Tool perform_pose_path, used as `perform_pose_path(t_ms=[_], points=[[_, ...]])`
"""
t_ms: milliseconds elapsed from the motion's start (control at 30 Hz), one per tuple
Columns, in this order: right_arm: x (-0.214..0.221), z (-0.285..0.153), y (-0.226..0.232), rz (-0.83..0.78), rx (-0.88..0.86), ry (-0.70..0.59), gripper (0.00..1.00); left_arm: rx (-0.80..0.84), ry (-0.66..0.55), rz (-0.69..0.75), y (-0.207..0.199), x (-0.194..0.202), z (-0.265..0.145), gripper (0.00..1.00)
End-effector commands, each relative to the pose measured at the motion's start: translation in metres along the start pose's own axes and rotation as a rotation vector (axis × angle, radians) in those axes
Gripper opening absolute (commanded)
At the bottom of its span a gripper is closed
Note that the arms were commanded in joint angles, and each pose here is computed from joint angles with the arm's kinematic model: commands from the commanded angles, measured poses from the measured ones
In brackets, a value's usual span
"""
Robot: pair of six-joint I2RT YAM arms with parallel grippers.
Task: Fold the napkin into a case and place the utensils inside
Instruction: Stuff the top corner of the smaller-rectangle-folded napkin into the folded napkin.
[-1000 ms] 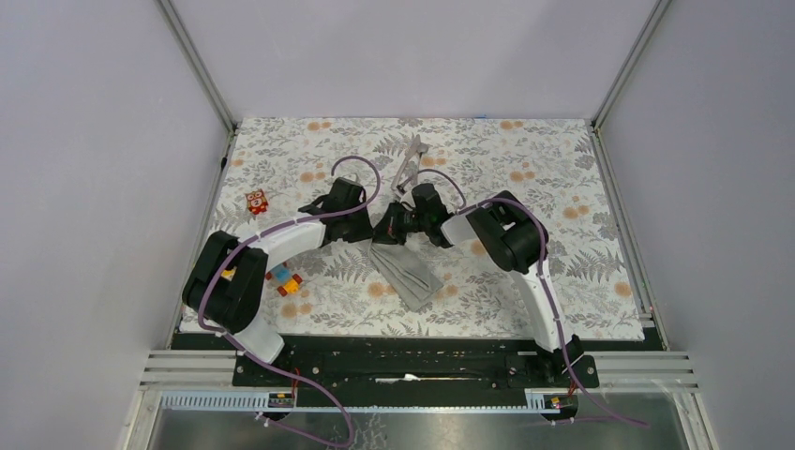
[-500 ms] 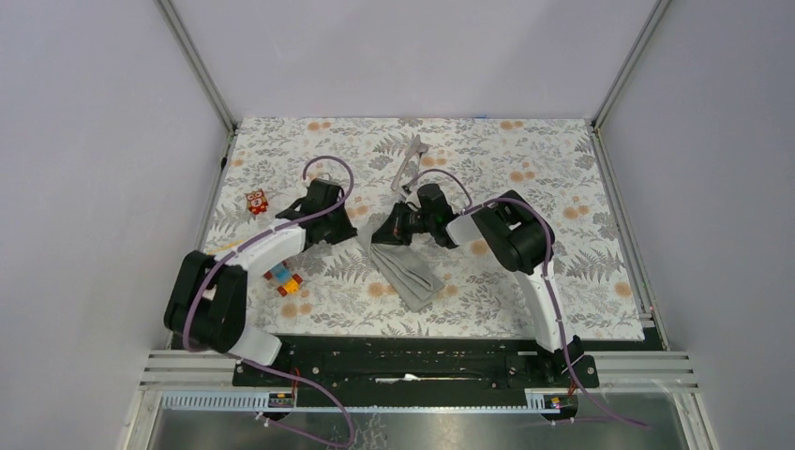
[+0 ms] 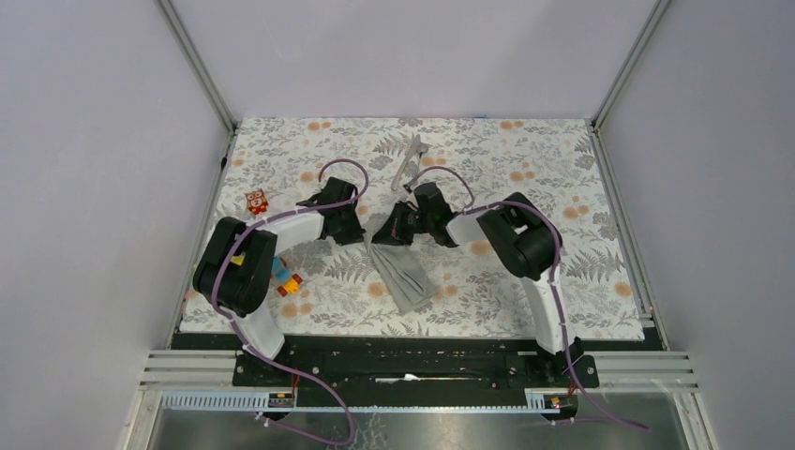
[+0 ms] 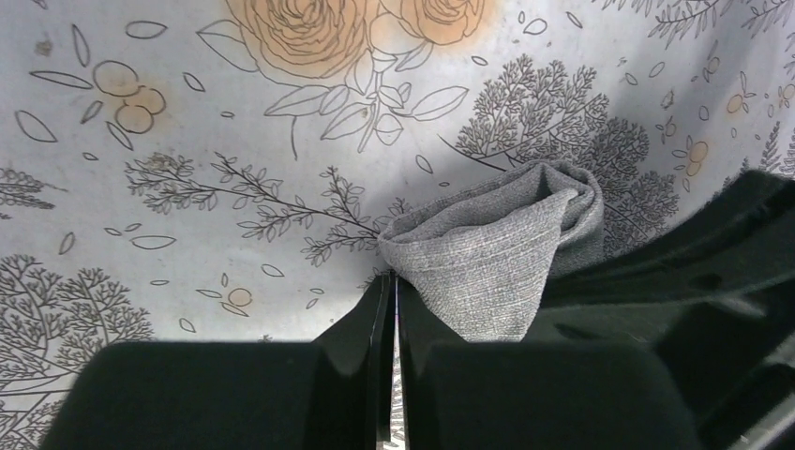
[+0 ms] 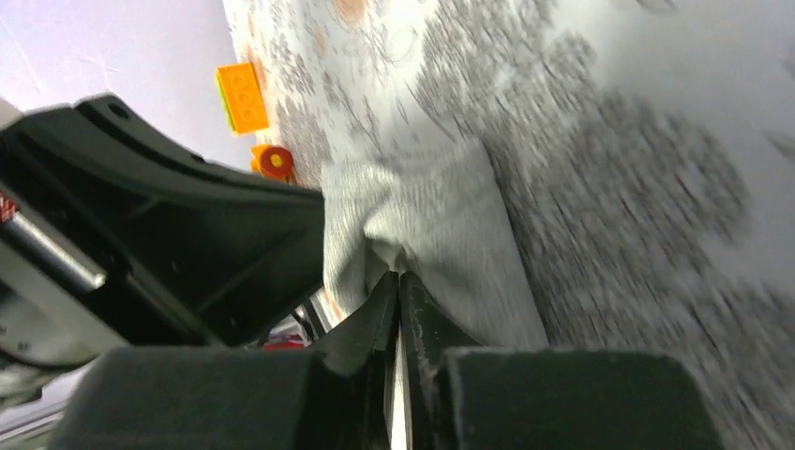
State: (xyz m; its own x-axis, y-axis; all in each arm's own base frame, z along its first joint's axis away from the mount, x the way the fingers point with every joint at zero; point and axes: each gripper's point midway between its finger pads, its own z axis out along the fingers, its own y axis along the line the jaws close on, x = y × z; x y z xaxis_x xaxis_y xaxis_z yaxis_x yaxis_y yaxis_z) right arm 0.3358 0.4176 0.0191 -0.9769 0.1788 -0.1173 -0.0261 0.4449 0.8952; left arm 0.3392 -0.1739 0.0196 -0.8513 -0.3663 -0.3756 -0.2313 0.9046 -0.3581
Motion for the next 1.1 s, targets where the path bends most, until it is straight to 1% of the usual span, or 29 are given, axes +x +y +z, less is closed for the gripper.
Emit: perform_pose_path(t_ms=[0, 67, 167, 233, 267, 300, 367, 433, 500, 567, 700, 800, 933, 1067], points=[[-0.013, -0.048, 0.017, -0.085, 0.048, -0.027, 0.17, 0.065, -0.063, 0.038, -0.02, -0.018, -0.011, 0.1], [-0.007, -0.065, 0.022, -0.158, 0.09, 0.01, 0.24, 0.072, -0.06, 0.043, -0.018, -0.014, -0.02, 0.16], [0.006, -0.092, 0.029, -0.3, 0.146, 0.054, 0.4, 0.095, -0.033, 0.041, -0.015, 0.0, -0.033, 0.25], [0.016, -0.112, 0.027, -0.418, 0.204, 0.083, 0.52, 0.144, 0.02, 0.035, -0.017, 0.016, -0.041, 0.31], [0.023, -0.12, 0.03, -0.505, 0.239, 0.096, 0.58, 0.171, 0.056, 0.025, -0.018, 0.027, -0.043, 0.34], [0.026, -0.126, 0.022, -0.574, 0.301, 0.113, 0.63, 0.207, 0.089, 0.012, -0.021, 0.037, -0.046, 0.37], [0.038, -0.133, 0.018, -0.747, 0.419, 0.145, 0.7, 0.276, 0.146, -0.021, -0.027, 0.054, -0.053, 0.41], [0.042, -0.136, 0.016, -0.869, 0.511, 0.143, 0.74, 0.308, 0.171, -0.057, -0.028, 0.063, -0.058, 0.45], [0.047, -0.134, 0.018, -0.943, 0.562, 0.137, 0.74, 0.325, 0.17, -0.087, -0.029, 0.066, -0.06, 0.49], [0.049, -0.129, 0.015, -1.007, 0.628, 0.123, 0.74, 0.336, 0.17, -0.113, -0.029, 0.068, -0.058, 0.5], [0.044, -0.119, 0.006, -1.078, 0.767, 0.096, 0.67, 0.346, 0.182, -0.146, -0.029, 0.072, -0.047, 0.41], [0.05, -0.11, 0.005, -1.097, 0.787, 0.116, 0.63, 0.349, 0.176, -0.157, -0.028, 0.072, -0.041, 0.39], [0.059, -0.103, 0.001, -1.107, 0.789, 0.131, 0.63, 0.352, 0.181, -0.169, -0.026, 0.076, -0.036, 0.38], [0.063, -0.099, -0.003, -1.092, 0.789, 0.136, 0.62, 0.343, 0.186, -0.171, -0.023, 0.079, -0.032, 0.33]])
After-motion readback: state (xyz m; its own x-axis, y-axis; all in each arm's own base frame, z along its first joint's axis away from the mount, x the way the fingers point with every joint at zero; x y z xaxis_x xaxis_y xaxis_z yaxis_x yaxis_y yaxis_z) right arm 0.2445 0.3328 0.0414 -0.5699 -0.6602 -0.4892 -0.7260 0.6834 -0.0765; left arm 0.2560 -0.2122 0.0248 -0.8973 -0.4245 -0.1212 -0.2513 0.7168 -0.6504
